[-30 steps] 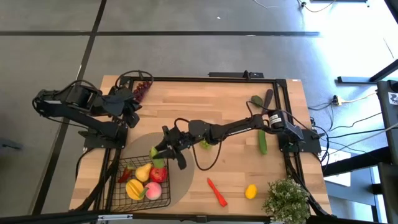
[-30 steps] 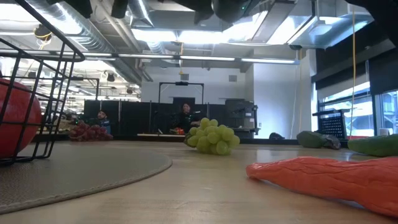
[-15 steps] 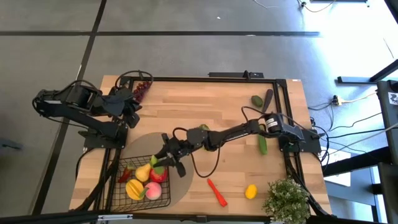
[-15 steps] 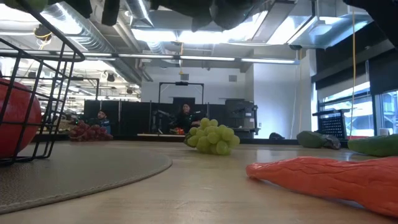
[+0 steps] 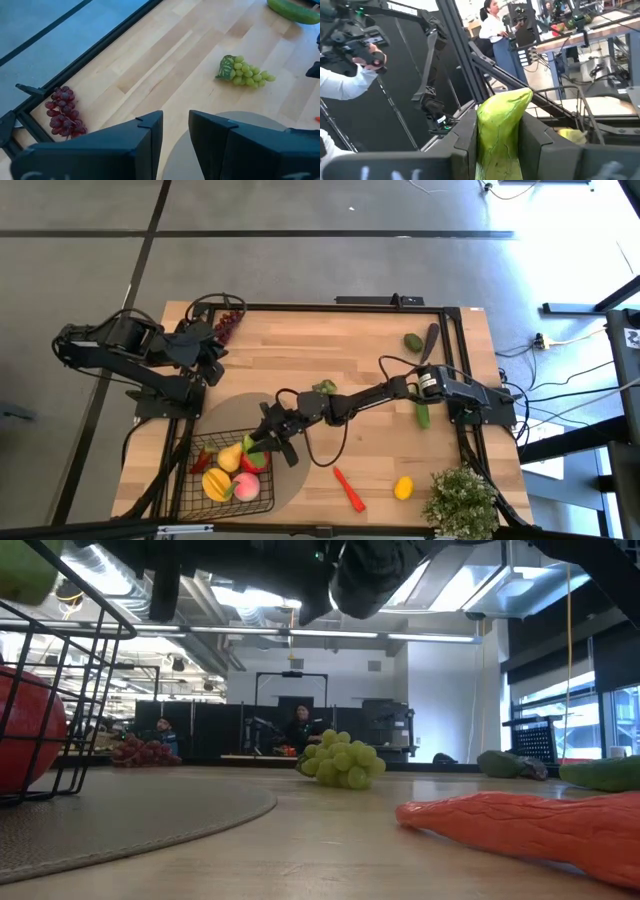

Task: Build produce basket
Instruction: Put the left green cucumber into the wire basket, then put the green cucumber into the wire basket

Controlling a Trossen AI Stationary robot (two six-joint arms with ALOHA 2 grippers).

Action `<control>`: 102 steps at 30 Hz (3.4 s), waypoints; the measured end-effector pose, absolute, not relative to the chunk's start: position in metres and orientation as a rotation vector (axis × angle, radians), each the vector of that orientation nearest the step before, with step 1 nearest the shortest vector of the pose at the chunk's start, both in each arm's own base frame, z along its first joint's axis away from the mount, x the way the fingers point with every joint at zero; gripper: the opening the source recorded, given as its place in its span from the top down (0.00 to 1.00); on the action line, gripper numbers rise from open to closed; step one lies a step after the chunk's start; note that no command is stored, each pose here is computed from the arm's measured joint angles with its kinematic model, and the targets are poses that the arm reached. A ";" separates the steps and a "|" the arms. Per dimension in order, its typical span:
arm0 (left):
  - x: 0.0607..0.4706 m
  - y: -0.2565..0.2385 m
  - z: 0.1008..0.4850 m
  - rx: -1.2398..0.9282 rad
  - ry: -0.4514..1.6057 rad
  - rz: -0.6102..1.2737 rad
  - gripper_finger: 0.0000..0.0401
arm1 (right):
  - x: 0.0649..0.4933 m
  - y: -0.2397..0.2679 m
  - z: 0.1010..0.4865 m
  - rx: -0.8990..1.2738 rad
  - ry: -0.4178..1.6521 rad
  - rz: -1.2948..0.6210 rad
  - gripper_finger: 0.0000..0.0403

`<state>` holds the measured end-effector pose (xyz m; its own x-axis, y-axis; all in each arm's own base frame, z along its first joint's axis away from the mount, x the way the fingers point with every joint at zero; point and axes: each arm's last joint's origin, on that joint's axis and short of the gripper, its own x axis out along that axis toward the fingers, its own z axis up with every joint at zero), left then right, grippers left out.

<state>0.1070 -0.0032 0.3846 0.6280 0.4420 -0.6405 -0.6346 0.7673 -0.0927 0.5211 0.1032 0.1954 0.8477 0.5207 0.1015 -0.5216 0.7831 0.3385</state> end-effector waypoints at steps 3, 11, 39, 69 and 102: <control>0.107 -0.003 0.385 -0.325 0.639 0.630 0.79 | 0.521 0.104 0.194 0.371 0.003 0.579 0.79; 0.107 -0.003 0.384 -0.321 0.638 0.636 0.79 | 0.522 0.107 0.182 0.414 0.053 0.644 0.79; 0.107 -0.003 0.385 -0.317 0.634 0.643 0.79 | 0.522 0.108 0.178 0.423 0.098 0.626 0.69; 0.106 -0.003 0.384 -0.314 0.639 0.644 0.79 | 0.530 0.100 0.199 0.299 -0.013 0.636 0.55; 0.101 -0.003 0.381 -0.212 0.733 0.598 0.79 | 0.488 -0.026 0.342 0.138 0.322 0.183 0.60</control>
